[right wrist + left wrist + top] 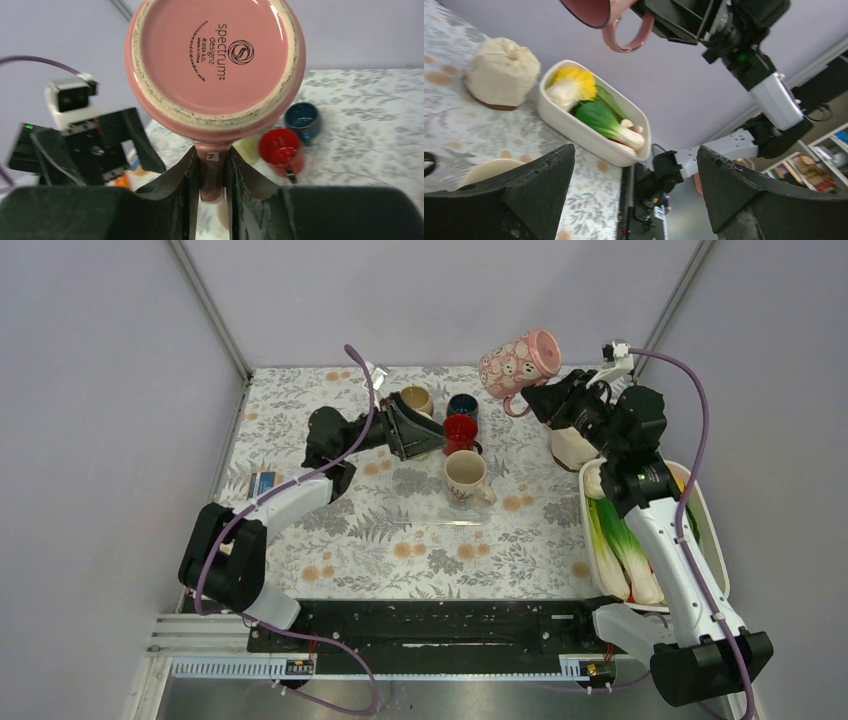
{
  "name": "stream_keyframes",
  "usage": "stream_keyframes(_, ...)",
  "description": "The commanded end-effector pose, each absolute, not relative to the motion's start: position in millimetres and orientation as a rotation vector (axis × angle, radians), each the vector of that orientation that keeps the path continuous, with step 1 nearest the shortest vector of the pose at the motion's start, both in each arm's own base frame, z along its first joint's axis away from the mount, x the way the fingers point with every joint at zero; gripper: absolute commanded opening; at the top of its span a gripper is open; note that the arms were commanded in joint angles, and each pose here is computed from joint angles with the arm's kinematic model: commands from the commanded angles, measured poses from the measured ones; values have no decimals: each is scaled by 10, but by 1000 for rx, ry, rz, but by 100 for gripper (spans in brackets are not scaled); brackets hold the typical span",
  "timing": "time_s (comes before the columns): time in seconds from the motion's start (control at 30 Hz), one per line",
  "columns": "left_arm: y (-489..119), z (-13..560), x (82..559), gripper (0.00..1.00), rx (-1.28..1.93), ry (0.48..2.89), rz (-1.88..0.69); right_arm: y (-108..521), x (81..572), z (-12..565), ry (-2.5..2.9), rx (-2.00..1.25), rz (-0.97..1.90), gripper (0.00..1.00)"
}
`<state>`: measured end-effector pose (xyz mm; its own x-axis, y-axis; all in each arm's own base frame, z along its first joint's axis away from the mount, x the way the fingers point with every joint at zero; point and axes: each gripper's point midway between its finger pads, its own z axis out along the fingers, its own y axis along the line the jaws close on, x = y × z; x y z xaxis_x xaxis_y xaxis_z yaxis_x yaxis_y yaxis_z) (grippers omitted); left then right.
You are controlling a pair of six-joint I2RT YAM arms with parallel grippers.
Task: Turn the mug right side up
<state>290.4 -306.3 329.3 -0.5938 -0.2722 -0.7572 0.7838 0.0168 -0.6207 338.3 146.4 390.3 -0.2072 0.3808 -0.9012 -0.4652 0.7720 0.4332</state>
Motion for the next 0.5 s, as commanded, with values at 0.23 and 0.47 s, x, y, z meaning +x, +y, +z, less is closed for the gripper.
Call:
stream_keyframes(0.23,-3305,3818,2418,95,594,1209,-1944,1844,3103,4656,1288,-74,1360,0)
stream_keyframes(0.47,-3426,3784,2403,94,606,1204,-1987,1870,3012,4676,1229,-60,1477,0)
